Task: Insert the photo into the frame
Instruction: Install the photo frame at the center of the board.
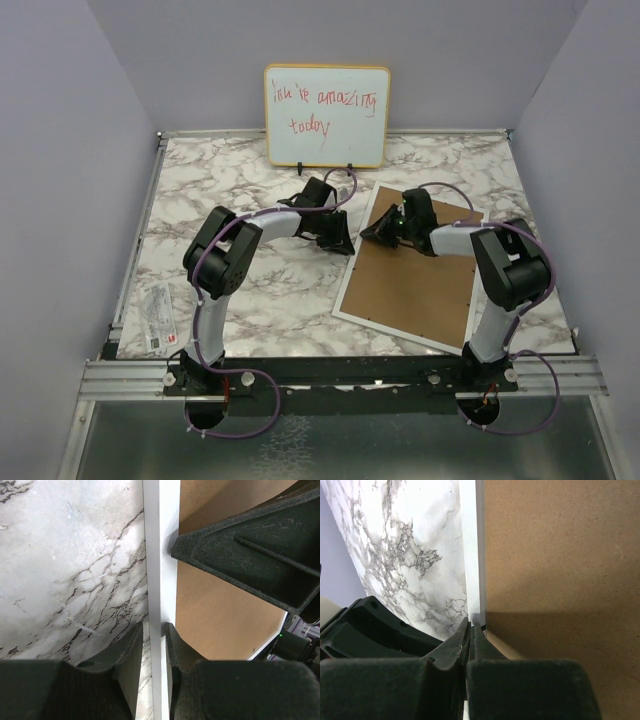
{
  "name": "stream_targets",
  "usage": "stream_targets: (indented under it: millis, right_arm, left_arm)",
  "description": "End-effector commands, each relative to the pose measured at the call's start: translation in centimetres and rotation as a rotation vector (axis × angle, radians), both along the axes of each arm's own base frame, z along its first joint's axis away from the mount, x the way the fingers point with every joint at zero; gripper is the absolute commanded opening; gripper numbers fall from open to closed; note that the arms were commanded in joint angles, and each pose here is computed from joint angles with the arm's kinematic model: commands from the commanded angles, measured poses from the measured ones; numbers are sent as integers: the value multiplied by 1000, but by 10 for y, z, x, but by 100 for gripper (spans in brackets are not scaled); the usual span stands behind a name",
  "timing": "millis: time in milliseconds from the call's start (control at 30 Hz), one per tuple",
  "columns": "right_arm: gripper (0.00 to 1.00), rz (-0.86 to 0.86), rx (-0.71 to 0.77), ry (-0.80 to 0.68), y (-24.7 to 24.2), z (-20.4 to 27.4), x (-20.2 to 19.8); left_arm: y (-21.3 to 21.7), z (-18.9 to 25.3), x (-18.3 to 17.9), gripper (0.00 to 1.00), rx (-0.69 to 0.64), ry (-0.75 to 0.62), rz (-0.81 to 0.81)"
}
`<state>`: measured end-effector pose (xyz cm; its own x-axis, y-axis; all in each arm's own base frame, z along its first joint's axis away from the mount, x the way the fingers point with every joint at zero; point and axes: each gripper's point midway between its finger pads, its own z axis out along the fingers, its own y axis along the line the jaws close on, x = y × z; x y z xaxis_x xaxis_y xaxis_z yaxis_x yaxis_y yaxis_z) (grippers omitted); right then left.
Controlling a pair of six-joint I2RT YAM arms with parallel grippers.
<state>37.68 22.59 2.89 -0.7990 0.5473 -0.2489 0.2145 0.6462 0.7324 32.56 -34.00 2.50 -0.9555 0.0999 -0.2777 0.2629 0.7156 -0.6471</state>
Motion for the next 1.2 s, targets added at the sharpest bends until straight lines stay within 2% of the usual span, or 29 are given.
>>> stream_targets:
  millis: [0,667,1167]
  right_arm:
    - [1,-29,-197,199,-42,-68,-48]
    - [1,-27,-257,255,-66,-96,-78]
    - [1,-34,-277,243,-71,-94,-84]
  left_arm:
    - [61,-92,-37,24,335,141,25]
    - [67,-98,-36,24,351,164,41]
    - [68,-98,-36,24,353,166,42]
